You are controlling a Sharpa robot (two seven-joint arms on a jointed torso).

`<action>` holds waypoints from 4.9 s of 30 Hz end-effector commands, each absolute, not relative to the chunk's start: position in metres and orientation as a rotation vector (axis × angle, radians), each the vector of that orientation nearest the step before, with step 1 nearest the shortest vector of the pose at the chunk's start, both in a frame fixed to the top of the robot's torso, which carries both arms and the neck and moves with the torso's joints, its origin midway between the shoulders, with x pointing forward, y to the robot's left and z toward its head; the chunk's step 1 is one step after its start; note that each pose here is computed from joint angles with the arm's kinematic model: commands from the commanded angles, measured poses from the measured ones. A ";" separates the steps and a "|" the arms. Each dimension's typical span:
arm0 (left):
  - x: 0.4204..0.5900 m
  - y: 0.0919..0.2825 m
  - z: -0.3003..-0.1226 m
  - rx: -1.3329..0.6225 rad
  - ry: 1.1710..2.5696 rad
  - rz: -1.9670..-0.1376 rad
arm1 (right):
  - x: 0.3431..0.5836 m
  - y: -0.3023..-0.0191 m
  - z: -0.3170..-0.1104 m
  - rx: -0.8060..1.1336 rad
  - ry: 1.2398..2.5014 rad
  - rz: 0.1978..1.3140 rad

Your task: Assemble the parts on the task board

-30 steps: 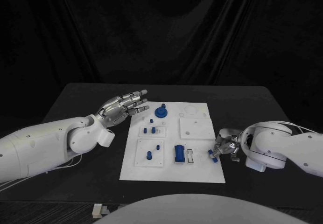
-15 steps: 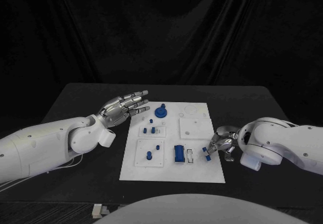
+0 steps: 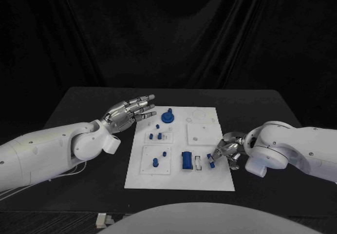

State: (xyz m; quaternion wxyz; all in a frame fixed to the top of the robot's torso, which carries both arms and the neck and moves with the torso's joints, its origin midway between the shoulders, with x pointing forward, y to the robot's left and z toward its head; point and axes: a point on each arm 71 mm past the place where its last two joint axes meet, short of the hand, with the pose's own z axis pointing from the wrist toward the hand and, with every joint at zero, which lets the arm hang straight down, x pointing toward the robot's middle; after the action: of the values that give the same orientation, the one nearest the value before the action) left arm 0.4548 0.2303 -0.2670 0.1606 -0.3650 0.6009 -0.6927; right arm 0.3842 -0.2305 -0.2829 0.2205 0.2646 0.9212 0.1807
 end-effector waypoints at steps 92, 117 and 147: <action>0.452 0.230 -0.269 -1.053 1.731 -2.012 | 0.372 -0.208 -0.254 0.252 2.259 0.975; 0.451 0.234 -0.270 -1.059 1.728 -2.003 | 0.354 -0.210 -0.284 -0.171 2.262 0.862; 0.451 0.234 -0.270 -1.058 1.722 -2.010 | 0.363 -0.216 -0.293 -0.092 2.232 0.819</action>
State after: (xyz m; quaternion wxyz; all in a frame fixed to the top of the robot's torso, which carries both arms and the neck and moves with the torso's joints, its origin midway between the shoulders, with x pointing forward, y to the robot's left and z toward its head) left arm 0.4512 0.2347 -0.2717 0.1483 -0.3686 0.6079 -0.6874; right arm 0.3616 -0.2117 -0.2919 0.3515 -0.0478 0.8778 0.3220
